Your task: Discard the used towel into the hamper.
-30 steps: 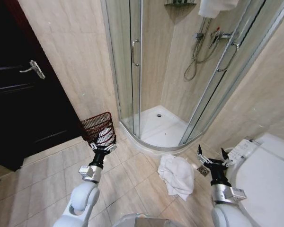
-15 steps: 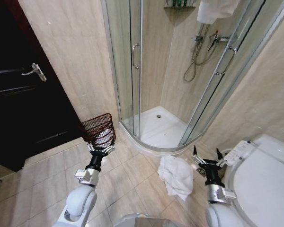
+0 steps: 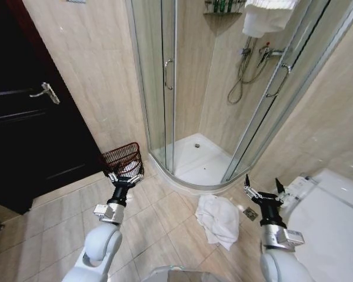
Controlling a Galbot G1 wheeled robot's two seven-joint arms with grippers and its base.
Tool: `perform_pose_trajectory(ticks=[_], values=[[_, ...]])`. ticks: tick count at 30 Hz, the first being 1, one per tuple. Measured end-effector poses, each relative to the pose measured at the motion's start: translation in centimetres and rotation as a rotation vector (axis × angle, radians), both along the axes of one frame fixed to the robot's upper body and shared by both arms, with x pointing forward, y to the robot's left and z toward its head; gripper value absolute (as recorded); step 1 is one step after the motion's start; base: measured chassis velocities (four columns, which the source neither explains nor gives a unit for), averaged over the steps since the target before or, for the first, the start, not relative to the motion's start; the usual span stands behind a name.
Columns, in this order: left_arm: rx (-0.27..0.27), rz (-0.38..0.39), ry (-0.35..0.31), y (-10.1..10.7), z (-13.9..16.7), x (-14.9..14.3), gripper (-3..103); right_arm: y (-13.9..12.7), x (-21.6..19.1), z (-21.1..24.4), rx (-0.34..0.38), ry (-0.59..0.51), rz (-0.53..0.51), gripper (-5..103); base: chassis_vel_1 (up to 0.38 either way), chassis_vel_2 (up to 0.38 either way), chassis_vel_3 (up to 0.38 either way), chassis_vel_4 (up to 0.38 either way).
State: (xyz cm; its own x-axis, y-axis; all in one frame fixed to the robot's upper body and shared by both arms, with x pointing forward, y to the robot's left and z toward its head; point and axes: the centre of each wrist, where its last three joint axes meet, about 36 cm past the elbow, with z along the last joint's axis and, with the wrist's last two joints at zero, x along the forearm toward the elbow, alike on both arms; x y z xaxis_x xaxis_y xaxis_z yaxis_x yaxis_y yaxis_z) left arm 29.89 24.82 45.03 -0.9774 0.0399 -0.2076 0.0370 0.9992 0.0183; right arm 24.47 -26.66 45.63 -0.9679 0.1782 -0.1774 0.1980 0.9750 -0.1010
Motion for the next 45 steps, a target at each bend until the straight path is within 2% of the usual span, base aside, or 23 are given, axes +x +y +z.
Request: perform_pose_trajectory(ticks=[5, 8, 25, 30, 38, 45], values=[[0.006, 0.01, -0.008, 0.2, 1.2, -0.3, 100, -0.1, 0.1, 0.8, 0.0, -0.012, 0.011, 100, 0.0, 0.0, 0.0, 0.0], [-0.01, 0.013, 0.003, 0.2, 1.7, -0.3, 100, -0.3, -0.1, 1.3, 0.009, -0.021, 0.016, 100, 0.0, 0.0, 0.0, 0.0], [-0.015, 0.031, 0.051, 0.1, 1.6, -1.1, 100, -0.5, 1.2, 1.1, 0.035, -0.05, 0.006, 100, 0.0, 0.0, 0.0, 0.0], [-0.032, 0.025, 0.051, 0.4, 2.6, -1.3, 100, -0.5, 1.4, 1.5, 0.041, -0.058, 0.009, 100, 0.0, 0.0, 0.0, 0.0], [-0.027, 0.042, 0.044, 1.0, 3.3, -1.9, 100, -0.3, 1.6, 2.7, 0.049, -0.077, 0.014, 100, 0.0, 0.0, 0.0, 0.0], [-0.03, 0.033, 0.042, 0.8, 3.5, -2.3, 100, -0.1, 1.1, 2.7, 0.047, -0.071, 0.017, 100, 0.0, 0.0, 0.0, 0.0]])
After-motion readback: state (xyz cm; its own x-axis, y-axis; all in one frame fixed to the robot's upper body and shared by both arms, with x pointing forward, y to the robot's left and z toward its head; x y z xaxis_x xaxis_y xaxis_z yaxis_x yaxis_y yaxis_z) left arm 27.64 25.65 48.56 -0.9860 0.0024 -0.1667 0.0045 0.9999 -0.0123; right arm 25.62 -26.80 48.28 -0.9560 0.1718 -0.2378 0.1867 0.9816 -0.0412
